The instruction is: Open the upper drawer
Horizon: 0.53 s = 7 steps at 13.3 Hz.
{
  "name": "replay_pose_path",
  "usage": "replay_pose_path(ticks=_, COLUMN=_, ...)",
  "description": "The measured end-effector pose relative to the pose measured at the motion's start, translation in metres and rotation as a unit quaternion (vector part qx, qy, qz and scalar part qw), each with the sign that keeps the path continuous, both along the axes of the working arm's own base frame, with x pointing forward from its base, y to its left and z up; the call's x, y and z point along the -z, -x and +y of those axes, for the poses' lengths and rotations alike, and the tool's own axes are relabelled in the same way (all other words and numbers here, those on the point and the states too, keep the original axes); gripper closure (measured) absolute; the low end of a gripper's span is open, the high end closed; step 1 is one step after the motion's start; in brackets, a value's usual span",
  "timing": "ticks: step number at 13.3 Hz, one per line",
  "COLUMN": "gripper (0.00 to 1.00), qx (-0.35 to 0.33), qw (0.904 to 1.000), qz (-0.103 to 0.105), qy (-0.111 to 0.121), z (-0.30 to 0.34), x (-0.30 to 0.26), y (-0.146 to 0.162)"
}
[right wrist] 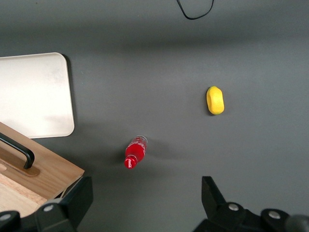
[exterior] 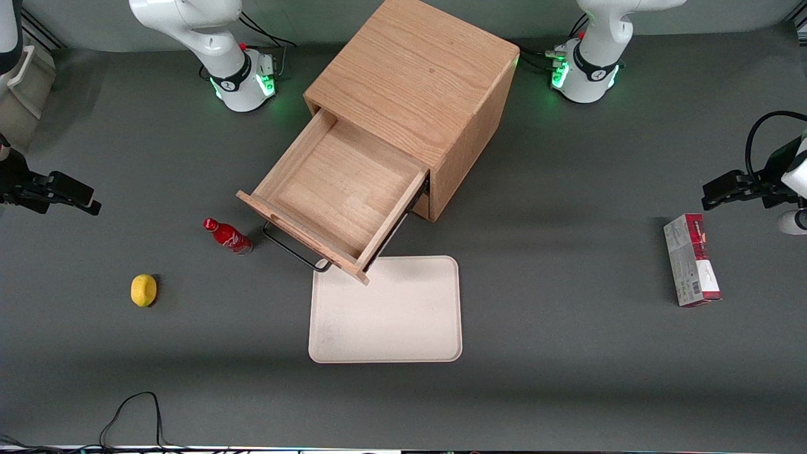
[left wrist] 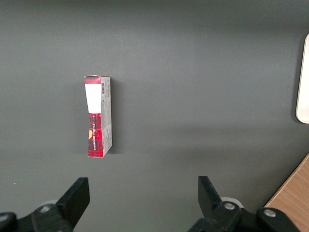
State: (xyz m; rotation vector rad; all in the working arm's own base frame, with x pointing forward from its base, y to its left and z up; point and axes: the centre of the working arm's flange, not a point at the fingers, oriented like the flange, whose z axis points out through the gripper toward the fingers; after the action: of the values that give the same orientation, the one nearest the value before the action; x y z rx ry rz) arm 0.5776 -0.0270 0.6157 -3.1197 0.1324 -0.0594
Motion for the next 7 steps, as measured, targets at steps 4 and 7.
replay_pose_path(ticks=4, gripper=0.00, qx=-0.001, qw=1.0000, qz=0.001, qy=0.002, z=0.0005, x=0.0010, y=0.0001)
replay_pose_path(ticks=7, gripper=0.00, qx=-0.001, qw=1.0000, qz=0.002, qy=0.003, z=0.0002, x=0.0012, y=0.0001)
